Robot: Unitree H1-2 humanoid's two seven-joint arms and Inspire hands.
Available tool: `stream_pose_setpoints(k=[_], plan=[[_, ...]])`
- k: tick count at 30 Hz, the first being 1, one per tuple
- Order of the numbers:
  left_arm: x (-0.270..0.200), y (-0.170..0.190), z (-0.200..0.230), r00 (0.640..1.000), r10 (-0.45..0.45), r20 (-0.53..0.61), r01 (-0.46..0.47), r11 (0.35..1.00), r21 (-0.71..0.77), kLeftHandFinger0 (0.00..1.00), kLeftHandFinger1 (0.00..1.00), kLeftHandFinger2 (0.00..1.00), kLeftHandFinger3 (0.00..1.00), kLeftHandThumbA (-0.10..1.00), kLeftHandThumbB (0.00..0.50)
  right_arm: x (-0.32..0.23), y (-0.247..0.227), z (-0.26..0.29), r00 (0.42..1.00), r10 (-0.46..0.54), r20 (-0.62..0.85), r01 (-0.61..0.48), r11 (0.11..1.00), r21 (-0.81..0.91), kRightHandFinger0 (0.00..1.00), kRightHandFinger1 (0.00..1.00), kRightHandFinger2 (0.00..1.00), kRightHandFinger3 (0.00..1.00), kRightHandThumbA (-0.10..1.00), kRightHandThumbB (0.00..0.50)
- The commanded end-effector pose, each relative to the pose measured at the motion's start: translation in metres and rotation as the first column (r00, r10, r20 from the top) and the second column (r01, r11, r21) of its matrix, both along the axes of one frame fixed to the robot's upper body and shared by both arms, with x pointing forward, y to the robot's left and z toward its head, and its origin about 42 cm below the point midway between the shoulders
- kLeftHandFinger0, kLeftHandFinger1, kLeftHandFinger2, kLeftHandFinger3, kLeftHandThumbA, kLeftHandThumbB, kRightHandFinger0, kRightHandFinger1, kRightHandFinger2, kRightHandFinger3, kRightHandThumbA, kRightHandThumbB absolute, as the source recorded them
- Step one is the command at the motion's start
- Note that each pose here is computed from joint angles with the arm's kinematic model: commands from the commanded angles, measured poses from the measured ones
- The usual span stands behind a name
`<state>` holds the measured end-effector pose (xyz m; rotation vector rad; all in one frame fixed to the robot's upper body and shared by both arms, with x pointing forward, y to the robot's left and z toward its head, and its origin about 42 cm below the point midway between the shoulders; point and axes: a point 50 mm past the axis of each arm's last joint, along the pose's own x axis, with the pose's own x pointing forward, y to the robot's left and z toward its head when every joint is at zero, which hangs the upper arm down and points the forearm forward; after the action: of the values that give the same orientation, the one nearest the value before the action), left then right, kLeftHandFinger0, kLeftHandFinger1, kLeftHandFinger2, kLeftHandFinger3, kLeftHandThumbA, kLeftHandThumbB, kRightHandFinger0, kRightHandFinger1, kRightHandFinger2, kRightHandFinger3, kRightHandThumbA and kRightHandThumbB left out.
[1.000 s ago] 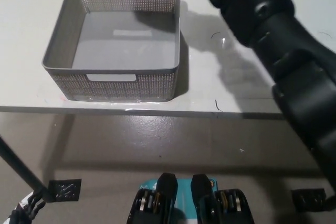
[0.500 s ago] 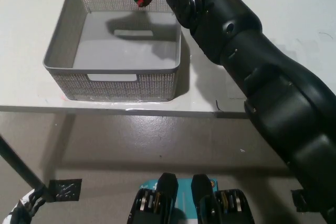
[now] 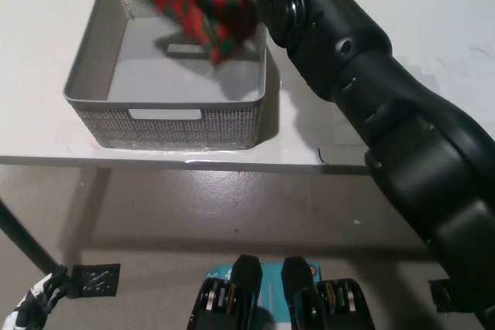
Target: Use the right hand to pick up a bag of coffee beans on the right hand side and place it into a container on the left hand side
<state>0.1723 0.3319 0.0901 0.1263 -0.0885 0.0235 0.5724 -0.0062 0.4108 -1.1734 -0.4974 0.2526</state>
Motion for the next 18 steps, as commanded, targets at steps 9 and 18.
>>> stream_pose_setpoints(k=[9,18], plan=[[0.003,0.001,0.01,0.999,-0.033,0.024,0.032,0.999,0.037,1.0,1.0,1.0,1.0,1.0,0.212,0.007,-0.02,0.059,1.0,-0.005,0.021,0.005,1.0,-0.005,1.0,1.0,1.0,1.0,1.0,0.5],[0.004,0.002,0.011,0.999,-0.04,0.023,0.039,0.998,0.039,1.0,1.0,1.0,1.0,1.0,0.223,0.008,-0.056,0.097,0.996,0.037,0.081,-0.05,0.985,0.163,1.0,1.0,1.0,1.0,1.0,0.451]])
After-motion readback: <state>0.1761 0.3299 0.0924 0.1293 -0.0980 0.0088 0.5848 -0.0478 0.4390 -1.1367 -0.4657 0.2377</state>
